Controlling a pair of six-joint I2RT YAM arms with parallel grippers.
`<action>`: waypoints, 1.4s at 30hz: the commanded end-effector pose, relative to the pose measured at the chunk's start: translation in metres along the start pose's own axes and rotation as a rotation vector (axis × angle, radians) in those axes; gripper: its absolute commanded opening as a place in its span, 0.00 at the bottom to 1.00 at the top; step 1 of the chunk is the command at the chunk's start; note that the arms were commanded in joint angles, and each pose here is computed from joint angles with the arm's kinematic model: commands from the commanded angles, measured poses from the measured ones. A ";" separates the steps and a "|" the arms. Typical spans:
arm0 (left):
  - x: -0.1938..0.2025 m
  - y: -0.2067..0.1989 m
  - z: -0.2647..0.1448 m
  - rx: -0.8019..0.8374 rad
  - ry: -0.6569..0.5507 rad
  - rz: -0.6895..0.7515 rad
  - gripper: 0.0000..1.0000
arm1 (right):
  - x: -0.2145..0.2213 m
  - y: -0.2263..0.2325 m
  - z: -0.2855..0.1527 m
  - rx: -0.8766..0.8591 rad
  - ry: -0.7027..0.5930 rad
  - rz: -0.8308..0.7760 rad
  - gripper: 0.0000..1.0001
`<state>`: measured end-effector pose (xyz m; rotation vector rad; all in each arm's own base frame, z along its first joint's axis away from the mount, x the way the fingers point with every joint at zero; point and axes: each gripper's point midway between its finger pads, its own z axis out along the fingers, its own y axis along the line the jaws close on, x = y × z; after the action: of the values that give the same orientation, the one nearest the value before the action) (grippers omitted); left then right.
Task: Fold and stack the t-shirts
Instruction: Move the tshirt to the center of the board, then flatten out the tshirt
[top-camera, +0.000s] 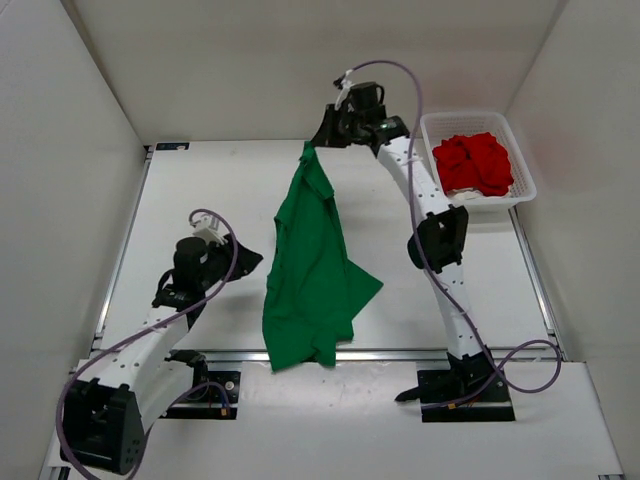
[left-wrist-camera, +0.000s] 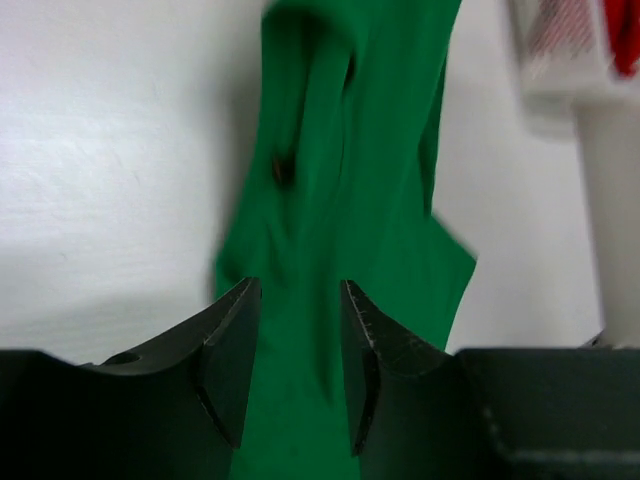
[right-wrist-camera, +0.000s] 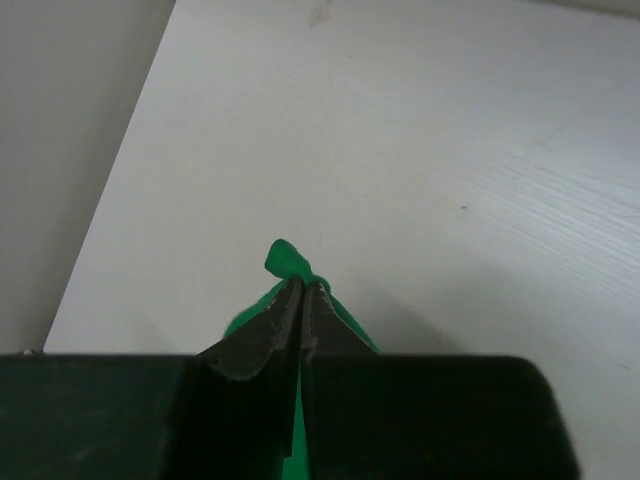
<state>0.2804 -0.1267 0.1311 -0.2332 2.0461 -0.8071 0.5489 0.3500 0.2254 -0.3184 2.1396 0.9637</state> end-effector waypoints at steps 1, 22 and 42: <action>0.051 0.004 0.001 -0.072 0.153 0.135 0.49 | -0.074 0.024 -0.092 0.088 -0.163 -0.120 0.00; 0.111 0.044 0.015 -0.222 0.233 0.129 0.83 | -0.056 0.009 -0.178 0.147 -0.233 -0.158 0.00; 0.033 0.026 0.068 -0.260 0.048 0.131 0.00 | 0.045 0.005 -0.192 0.071 -0.223 -0.032 0.00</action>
<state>0.2945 -0.1511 0.0206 -0.1974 2.3114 -0.4274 0.4183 0.2106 0.2514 -0.1757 2.0587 0.8304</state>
